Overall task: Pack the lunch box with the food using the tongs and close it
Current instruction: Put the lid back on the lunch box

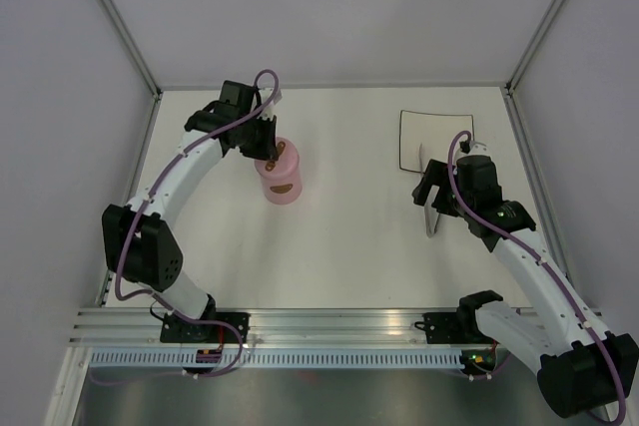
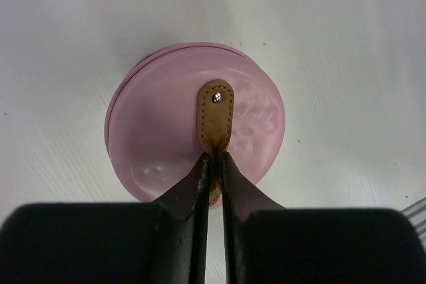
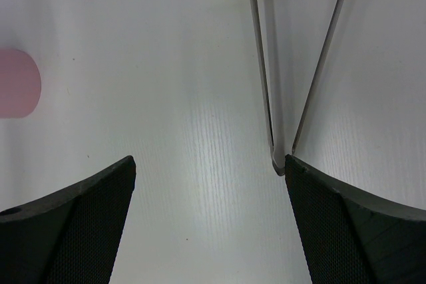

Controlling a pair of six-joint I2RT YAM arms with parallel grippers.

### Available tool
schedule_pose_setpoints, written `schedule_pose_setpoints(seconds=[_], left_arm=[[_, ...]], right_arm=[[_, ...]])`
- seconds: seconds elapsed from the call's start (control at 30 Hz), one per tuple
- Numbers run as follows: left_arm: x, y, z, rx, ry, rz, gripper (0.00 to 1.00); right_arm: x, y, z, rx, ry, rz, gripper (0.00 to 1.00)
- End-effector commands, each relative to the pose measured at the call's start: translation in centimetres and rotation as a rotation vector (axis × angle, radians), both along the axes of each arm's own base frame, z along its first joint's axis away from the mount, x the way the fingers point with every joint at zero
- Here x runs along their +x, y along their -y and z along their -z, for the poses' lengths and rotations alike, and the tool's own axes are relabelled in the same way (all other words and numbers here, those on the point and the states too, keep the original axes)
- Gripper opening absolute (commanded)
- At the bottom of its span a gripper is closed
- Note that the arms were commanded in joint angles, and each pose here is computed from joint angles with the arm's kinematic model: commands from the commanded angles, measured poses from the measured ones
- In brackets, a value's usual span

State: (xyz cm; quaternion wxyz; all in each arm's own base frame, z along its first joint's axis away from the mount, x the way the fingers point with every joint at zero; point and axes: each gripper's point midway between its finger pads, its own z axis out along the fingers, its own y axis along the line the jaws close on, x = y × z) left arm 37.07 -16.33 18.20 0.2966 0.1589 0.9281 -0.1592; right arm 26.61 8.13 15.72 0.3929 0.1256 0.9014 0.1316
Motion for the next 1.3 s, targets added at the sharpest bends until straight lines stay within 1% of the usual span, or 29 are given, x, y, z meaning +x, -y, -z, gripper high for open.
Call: schedule_pose_setpoints(seconds=[0.0, 0.1, 0.27, 0.3, 0.37, 0.47, 0.5, 0.6, 0.7, 0.87, 1.07, 1.27], left_arm=[[-5.7, -0.2, 2.3, 0.008, -0.174, 0.068, 0.14], [-7.6, 0.1, 2.9, 0.009, -0.209, 0.078, 0.14], [-10.9, 0.9, 2.3, 0.010, -0.225, 0.101, 0.14], [-11.5, 0.6, 2.3, 0.031, -0.225, 0.090, 0.14], [-11.9, 0.3, 0.7, 0.018, -0.180, 0.070, 0.14], [-11.5, -0.1, -2.2, 0.004, -0.095, 0.037, 0.14], [-11.0, -0.1, -3.7, -0.006, -0.055, 0.029, 0.14], [-10.5, 0.2, -6.4, -0.036, -0.001, 0.026, 0.14], [-10.6, 0.5, -7.4, -0.050, 0.007, 0.038, 0.14], [-10.8, 0.2, -6.1, -0.023, -0.031, 0.042, 0.14], [-11.2, -0.3, -3.0, 0.034, -0.101, 0.054, 0.14], [-10.3, 0.3, -2.2, 0.024, -0.096, 0.056, 0.14]], right_arm=[[0.5, -0.2, -0.9, 0.017, 0.041, -0.006, 0.98], [0.3, -0.3, -0.7, 0.019, 0.039, -0.011, 0.98], [-0.1, -0.3, -0.8, 0.027, 0.040, -0.013, 0.98], [-0.2, -0.2, -0.8, 0.024, 0.041, -0.012, 0.98], [-0.4, -0.1, -1.0, 0.023, 0.048, -0.008, 0.98], [-0.6, 0.0, -1.0, 0.025, 0.052, -0.007, 0.98], [-0.6, -0.1, -1.0, 0.025, 0.050, -0.010, 0.98], [-0.7, -0.1, -0.9, 0.027, 0.044, -0.014, 0.98], [-0.9, -0.1, -1.2, 0.032, 0.052, -0.013, 0.98], [-1.4, 0.2, -1.3, 0.030, 0.061, 0.001, 0.98], [-1.7, 0.3, -1.1, 0.028, 0.052, 0.001, 0.98], [-1.8, 0.3, -1.2, 0.035, 0.053, 0.003, 0.98]])
